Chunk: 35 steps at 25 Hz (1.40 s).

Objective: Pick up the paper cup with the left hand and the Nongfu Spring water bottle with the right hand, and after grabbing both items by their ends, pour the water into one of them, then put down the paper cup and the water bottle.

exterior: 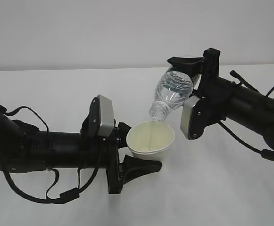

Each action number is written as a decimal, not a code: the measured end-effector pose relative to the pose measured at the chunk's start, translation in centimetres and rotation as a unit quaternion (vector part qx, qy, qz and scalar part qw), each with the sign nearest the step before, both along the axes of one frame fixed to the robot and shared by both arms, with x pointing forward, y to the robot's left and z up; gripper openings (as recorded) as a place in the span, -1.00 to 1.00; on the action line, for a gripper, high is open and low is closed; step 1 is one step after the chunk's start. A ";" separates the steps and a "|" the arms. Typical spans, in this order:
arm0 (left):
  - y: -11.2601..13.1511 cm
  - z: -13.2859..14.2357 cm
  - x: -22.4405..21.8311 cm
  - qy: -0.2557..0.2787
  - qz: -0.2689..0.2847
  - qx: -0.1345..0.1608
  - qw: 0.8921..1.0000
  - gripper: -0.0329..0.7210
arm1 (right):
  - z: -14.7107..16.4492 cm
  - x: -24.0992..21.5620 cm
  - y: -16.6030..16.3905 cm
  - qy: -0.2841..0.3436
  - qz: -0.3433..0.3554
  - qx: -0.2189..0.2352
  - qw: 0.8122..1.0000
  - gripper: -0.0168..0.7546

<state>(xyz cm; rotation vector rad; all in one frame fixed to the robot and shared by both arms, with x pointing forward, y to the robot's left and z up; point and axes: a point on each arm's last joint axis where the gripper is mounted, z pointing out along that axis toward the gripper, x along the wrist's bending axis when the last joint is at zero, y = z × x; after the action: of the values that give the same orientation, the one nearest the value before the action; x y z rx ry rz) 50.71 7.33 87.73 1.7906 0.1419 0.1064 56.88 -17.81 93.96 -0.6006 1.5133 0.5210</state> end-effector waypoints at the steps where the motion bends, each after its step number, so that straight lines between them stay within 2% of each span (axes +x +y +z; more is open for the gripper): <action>1: 0.0 0.0 0.0 0.000 0.000 0.000 1.000 0.36 | 0.0 0.0 0.0 0.000 0.000 0.000 1.000 0.30; 13: 0.1 -0.2 0.1 0.001 0.004 0.011 1.000 0.35 | 0.0 0.0 0.0 0.000 0.000 0.000 1.000 0.30; 35: 0.1 -0.2 0.1 0.001 0.004 0.011 1.000 0.35 | 0.0 0.0 0.0 -0.001 0.000 0.001 1.000 0.30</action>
<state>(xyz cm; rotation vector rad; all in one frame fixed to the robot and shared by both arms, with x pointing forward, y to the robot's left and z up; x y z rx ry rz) 50.76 7.39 87.54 1.8115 0.1488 0.1118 56.89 -17.80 93.99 -0.6002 1.5104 0.5217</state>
